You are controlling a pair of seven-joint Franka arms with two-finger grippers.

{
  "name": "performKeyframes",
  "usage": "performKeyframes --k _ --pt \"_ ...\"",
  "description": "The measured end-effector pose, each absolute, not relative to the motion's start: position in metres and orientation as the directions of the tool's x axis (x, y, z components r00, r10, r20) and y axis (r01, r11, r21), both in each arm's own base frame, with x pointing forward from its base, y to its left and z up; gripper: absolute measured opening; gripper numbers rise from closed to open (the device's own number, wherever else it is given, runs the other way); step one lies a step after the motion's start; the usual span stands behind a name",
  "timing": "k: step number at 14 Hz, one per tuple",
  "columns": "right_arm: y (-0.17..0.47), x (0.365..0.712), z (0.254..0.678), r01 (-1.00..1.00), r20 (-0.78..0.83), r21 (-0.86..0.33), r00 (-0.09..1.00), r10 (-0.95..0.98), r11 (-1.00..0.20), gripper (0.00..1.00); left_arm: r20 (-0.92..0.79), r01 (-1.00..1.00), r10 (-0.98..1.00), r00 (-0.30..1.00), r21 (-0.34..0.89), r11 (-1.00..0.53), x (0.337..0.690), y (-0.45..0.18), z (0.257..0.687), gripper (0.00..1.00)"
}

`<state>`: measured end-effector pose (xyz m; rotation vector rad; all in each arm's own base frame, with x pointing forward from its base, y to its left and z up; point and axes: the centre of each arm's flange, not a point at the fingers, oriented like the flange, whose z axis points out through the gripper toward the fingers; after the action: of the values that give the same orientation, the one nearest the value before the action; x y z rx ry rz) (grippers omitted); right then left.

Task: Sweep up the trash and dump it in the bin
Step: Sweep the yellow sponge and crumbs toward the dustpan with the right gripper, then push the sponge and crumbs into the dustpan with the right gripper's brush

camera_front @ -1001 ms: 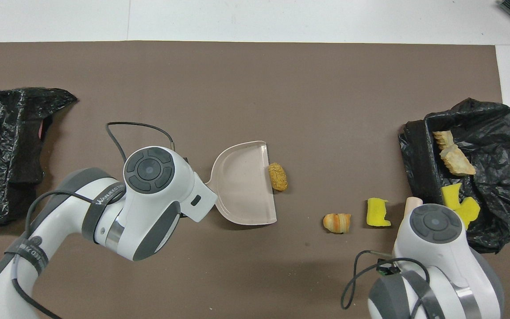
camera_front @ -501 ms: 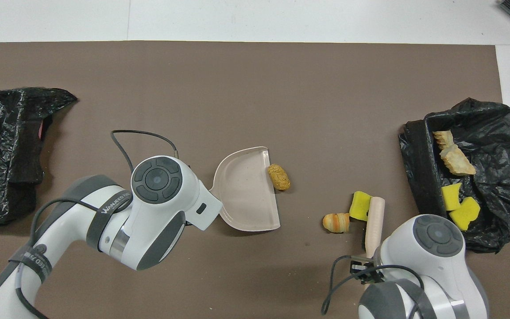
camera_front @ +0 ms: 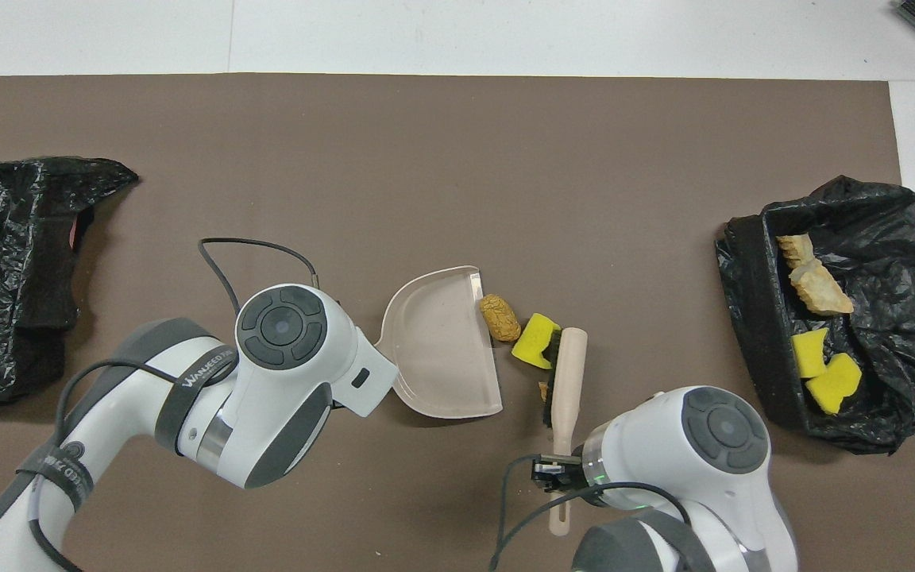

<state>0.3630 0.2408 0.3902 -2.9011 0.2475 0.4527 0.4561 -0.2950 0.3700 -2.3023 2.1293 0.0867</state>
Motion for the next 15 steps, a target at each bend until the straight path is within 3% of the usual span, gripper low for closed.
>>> performKeyframes --k 4,7,10,15 --pt "0.305 0.381 0.421 -0.196 -0.302 -0.239 0.946 -0.119 -0.951 0.26 -0.041 -0.996 -0.996 0.079 0.031 -0.08 0.455 -0.293 0.366 0.31" --pt "0.333 0.396 0.439 -0.192 -0.301 -0.232 0.946 -0.117 -0.954 0.26 -0.041 -0.996 -0.996 0.079 0.031 -0.081 0.455 -0.293 0.366 0.31" --pt "0.313 0.402 0.428 -0.105 -0.285 -0.064 0.955 -0.083 -0.992 0.26 -0.041 -0.996 -0.996 0.079 0.031 -0.081 0.455 -0.293 0.366 0.31" --pt "0.262 0.402 0.409 -0.14 -0.282 0.164 0.942 -0.182 -0.977 0.26 -0.041 -0.996 -0.996 0.079 0.031 -0.081 0.455 -0.293 0.366 0.31"
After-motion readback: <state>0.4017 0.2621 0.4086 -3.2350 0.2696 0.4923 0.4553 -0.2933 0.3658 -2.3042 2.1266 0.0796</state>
